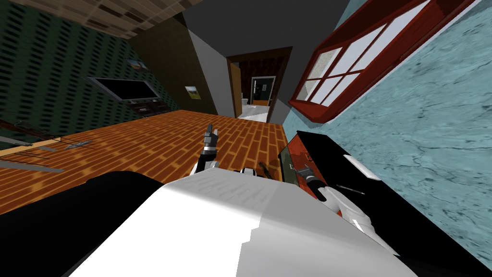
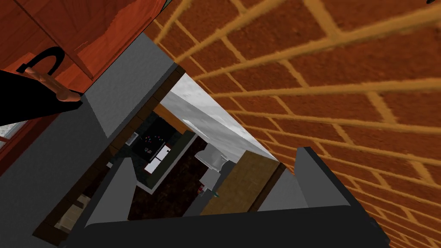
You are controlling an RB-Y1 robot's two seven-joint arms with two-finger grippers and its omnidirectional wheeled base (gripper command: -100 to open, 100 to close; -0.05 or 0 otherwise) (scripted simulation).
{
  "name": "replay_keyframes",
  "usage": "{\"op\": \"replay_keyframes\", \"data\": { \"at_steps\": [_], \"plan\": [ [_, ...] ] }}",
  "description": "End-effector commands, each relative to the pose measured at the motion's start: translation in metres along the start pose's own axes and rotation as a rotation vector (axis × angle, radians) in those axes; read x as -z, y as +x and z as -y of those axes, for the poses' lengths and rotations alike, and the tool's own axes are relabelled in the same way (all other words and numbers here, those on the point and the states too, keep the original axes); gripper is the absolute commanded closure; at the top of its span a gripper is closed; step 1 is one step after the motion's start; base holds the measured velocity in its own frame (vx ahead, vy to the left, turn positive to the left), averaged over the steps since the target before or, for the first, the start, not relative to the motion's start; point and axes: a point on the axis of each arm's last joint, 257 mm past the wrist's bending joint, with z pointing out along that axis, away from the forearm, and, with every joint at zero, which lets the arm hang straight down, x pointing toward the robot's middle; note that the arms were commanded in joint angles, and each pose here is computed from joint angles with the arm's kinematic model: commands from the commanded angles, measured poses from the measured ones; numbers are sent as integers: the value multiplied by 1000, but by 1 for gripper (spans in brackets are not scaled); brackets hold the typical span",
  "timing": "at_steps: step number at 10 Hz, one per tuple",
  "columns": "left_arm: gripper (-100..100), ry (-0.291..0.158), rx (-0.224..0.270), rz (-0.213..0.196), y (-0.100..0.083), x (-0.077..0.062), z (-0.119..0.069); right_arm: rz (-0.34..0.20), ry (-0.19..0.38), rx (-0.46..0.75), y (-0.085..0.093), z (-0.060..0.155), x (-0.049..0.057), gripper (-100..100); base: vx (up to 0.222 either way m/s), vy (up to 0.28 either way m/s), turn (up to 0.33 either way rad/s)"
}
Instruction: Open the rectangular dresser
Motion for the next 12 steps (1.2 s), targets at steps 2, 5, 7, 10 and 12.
{"op": "replay_keyframes", "data": {
  "at_steps": [2,5,7,10,12],
  "plan": [
    [0,0,0,0,0,0,0,-85,20,116,38,20,2,-100,82,60,19],
    [0,0,0,0,0,0,0,-212,57,313,88,64,11,-100,106,65,33],
    [0,0,0,0,0,0,0,-255,67,369,104,78,16,-100,84,71,14],
    [0,0,0,0,0,0,0,-343,90,503,134,114,28,-100,87,65,25],
    [0,0,0,0,0,0,0,-391,102,574,148,135,36,-100,84,44,20]
  ]
}}
